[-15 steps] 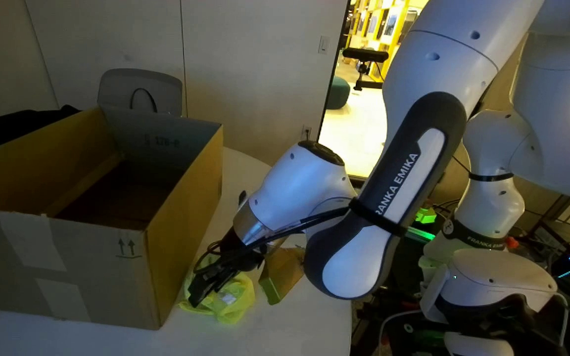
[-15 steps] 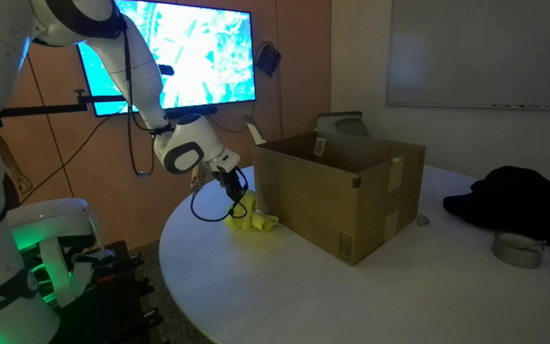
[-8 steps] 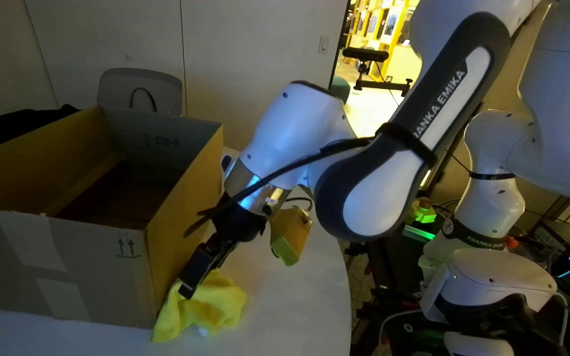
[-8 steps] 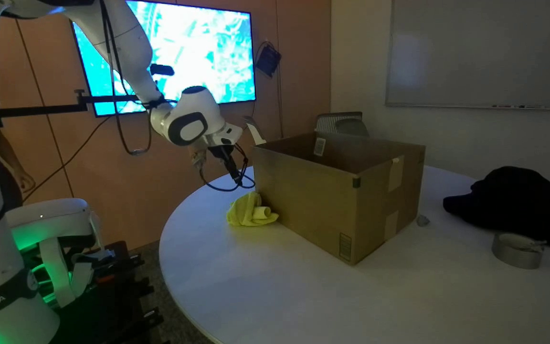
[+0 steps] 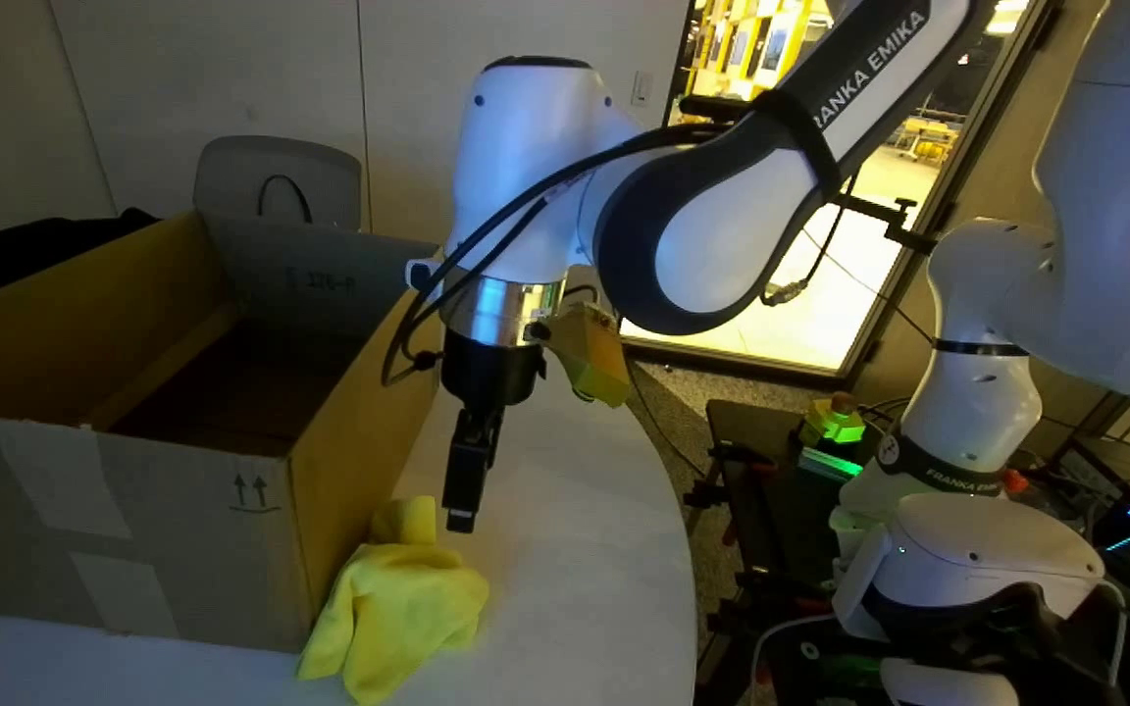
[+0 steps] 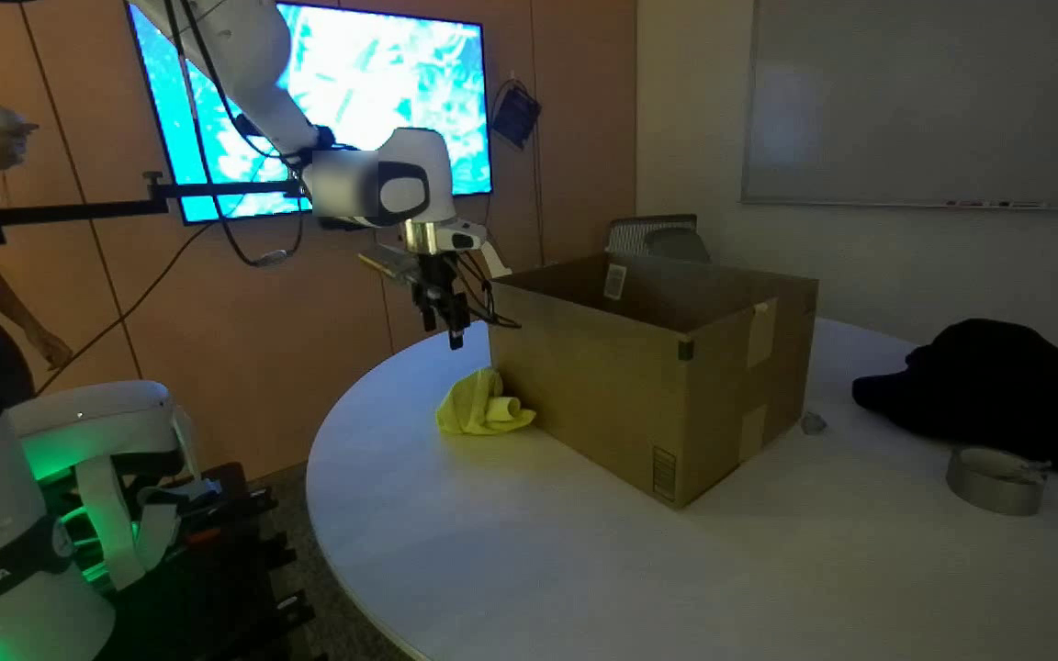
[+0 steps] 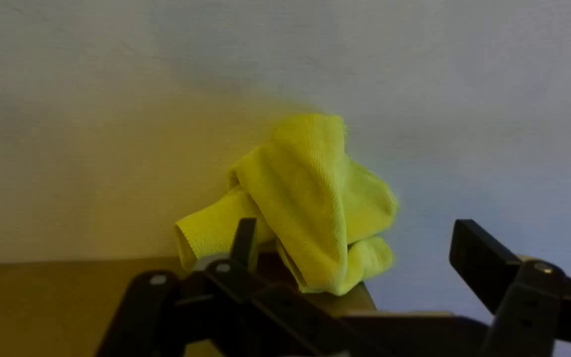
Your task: Put the marker on the towel and wrap it, then put the towel in the box
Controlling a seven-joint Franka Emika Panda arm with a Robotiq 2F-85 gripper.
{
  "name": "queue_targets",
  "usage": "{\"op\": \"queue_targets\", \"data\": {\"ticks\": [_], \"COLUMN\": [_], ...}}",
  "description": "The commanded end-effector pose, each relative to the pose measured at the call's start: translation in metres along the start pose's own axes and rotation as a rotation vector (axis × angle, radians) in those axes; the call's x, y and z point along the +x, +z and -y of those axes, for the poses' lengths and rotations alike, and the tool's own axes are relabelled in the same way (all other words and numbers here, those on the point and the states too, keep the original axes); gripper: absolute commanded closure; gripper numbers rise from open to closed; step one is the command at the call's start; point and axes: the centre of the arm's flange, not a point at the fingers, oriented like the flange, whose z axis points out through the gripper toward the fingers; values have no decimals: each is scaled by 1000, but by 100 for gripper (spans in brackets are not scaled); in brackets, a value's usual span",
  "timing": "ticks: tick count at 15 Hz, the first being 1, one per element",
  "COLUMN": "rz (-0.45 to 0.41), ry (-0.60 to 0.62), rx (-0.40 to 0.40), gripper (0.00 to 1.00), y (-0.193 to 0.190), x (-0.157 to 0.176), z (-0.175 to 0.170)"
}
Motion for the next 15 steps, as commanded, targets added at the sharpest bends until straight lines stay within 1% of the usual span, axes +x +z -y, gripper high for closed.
{"op": "queue_targets", "data": {"ticks": [1, 4, 6, 9, 11, 13, 15], "rz": [103, 173, 191, 172, 164, 170, 167], "ry": [-165, -271, -309, -275, -206, -80, 15], "rx": [-60, -141, -182, -213, -195, -124, -68], "gripper": [0, 0, 0, 0, 0, 0, 0], "y": [7, 27, 42, 67, 73, 69, 68], "x": [24, 36, 42, 51, 55, 61, 65], "z": [6, 7, 8, 12, 12, 5, -3]}}
